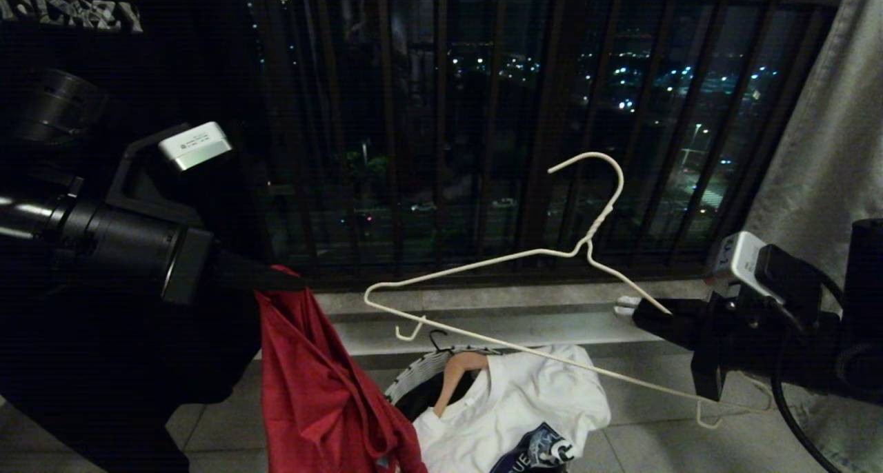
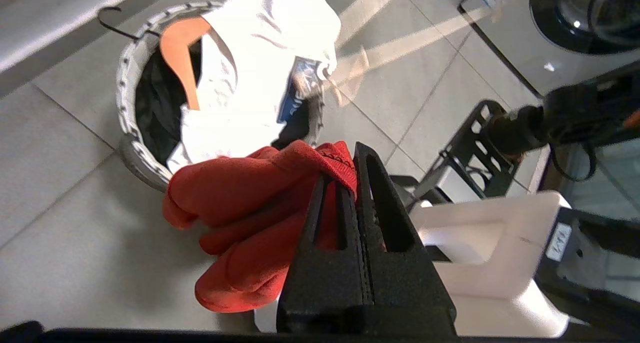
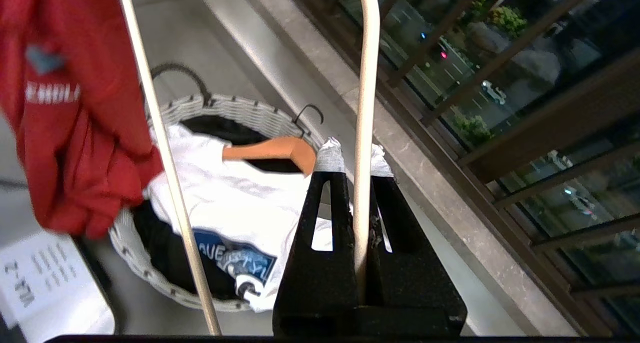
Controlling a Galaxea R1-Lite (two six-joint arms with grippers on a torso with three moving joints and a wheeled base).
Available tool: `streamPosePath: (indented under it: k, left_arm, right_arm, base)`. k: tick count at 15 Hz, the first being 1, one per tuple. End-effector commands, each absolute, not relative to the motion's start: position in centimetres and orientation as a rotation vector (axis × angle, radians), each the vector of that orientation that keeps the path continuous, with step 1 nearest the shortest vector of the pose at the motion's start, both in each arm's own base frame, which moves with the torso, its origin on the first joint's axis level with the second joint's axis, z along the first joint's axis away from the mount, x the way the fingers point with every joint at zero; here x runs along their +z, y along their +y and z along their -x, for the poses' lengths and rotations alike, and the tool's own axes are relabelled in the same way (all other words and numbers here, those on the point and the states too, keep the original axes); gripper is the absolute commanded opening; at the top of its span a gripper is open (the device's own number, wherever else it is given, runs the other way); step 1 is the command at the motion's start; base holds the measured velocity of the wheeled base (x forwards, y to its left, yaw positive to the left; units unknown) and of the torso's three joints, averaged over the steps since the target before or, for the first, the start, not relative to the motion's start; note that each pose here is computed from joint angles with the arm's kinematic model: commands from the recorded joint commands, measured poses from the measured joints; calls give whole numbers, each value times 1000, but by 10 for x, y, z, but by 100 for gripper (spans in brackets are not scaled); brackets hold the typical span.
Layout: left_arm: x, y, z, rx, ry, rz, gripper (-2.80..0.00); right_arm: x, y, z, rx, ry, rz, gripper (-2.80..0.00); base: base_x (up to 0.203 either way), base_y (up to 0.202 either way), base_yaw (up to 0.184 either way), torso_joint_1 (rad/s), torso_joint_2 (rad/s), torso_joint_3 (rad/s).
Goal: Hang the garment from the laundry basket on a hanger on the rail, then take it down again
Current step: Hang the clothes on the clothes rack
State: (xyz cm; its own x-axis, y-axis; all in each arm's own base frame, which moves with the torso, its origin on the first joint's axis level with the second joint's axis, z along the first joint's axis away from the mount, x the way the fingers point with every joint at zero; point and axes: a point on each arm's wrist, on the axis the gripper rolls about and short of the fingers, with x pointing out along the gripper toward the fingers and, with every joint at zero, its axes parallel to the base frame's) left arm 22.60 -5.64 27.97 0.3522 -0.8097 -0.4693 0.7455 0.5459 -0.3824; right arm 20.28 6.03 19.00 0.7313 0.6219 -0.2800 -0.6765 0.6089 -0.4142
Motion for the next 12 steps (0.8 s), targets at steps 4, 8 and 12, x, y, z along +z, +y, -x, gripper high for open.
streamPosePath:
  k: [4,8,12]
  left_arm:
    - [274,-59,-244,-1007,696,120,-280]
    - [274,-63,-243,-1020,702,120,-280]
    - [274,-69,-238,-1045,732,118,-280]
  right_arm:
    - [184,69,-194,823,101,547,-280]
    - [184,77,-189,857,85,551,-280]
    - [185,82,-190,858,71,555,-280]
  base:
    - [0,0,0,0,0,0]
    - [0,0,0,0,0,0]
    - [0,0,0,0,0,0]
